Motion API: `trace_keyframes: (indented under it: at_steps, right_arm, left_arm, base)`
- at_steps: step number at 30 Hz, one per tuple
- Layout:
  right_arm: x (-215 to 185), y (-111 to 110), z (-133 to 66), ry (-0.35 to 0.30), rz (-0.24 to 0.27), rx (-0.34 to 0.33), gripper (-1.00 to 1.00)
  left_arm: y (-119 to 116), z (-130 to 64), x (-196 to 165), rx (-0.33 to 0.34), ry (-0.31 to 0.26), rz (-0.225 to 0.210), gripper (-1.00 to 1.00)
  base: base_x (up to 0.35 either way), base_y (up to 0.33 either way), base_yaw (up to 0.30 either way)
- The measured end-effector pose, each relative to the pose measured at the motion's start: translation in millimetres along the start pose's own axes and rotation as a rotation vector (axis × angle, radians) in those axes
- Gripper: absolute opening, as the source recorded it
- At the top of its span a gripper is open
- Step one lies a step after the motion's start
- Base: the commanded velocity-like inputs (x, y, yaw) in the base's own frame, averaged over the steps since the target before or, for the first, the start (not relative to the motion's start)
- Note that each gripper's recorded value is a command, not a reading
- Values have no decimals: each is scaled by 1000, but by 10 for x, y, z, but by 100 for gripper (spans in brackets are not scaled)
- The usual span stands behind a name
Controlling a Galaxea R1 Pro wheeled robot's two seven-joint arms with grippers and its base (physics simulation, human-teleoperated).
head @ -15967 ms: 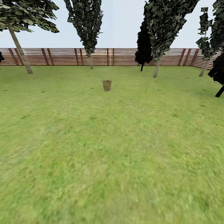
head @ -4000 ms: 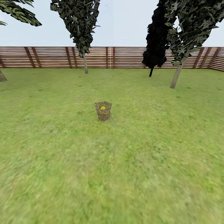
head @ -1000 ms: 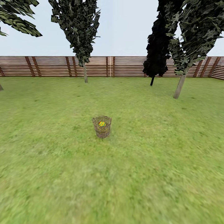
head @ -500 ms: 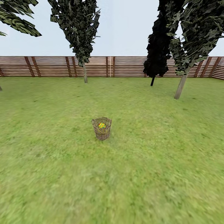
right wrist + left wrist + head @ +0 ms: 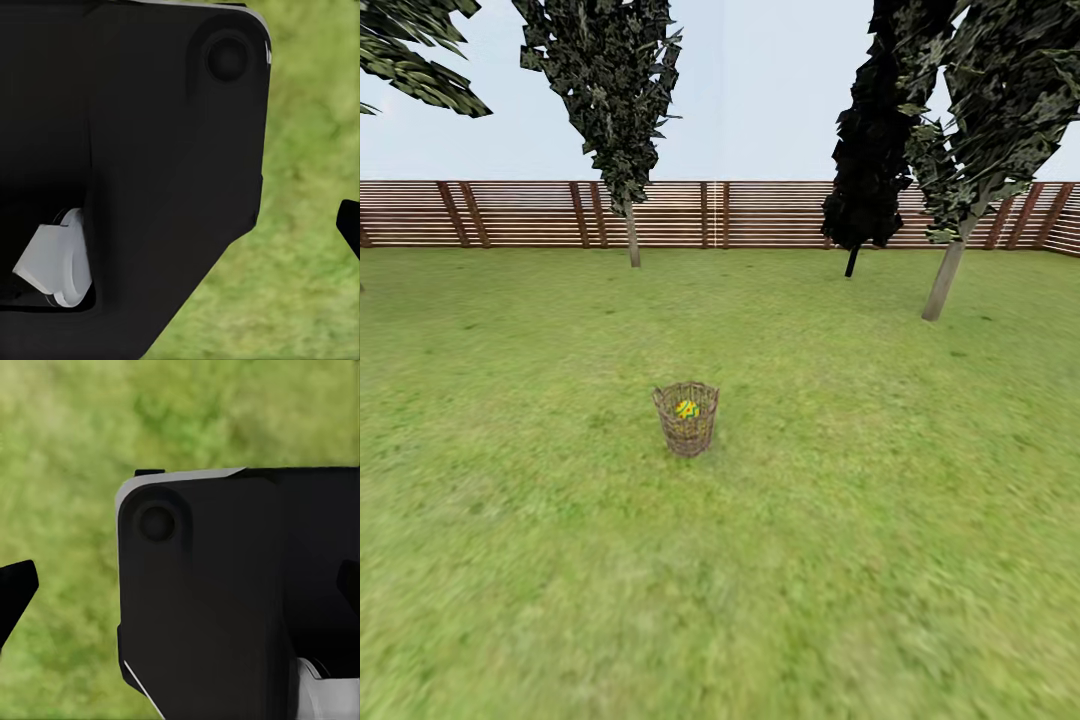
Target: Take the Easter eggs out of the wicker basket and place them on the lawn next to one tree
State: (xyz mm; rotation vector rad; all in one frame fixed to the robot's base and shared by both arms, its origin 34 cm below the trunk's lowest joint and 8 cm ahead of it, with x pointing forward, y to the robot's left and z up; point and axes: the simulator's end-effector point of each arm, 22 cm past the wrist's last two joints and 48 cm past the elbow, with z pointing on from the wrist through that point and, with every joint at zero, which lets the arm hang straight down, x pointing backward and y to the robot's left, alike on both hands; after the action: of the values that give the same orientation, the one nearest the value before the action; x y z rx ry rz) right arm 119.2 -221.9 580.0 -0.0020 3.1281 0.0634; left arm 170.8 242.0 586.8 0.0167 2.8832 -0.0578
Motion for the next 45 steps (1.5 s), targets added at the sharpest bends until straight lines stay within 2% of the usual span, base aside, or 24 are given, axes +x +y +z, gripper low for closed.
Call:
trace_keyframes:
  at_steps: [14,27,45]
  right_arm:
    - [171,38,-14,36,7,-6,100]
    - [167,55,-13,35,-13,-10,100]
    - [34,54,-3,4,7,-7,100]
  left_arm:
    - [0,-1,2,0,0,0,100]
    - [0,-2,6,0,1,0,100]
    - [0,-2,5,0,1,0,100]
  base:
    - [149,0,0]
    - [149,0,0]
    - [149,0,0]
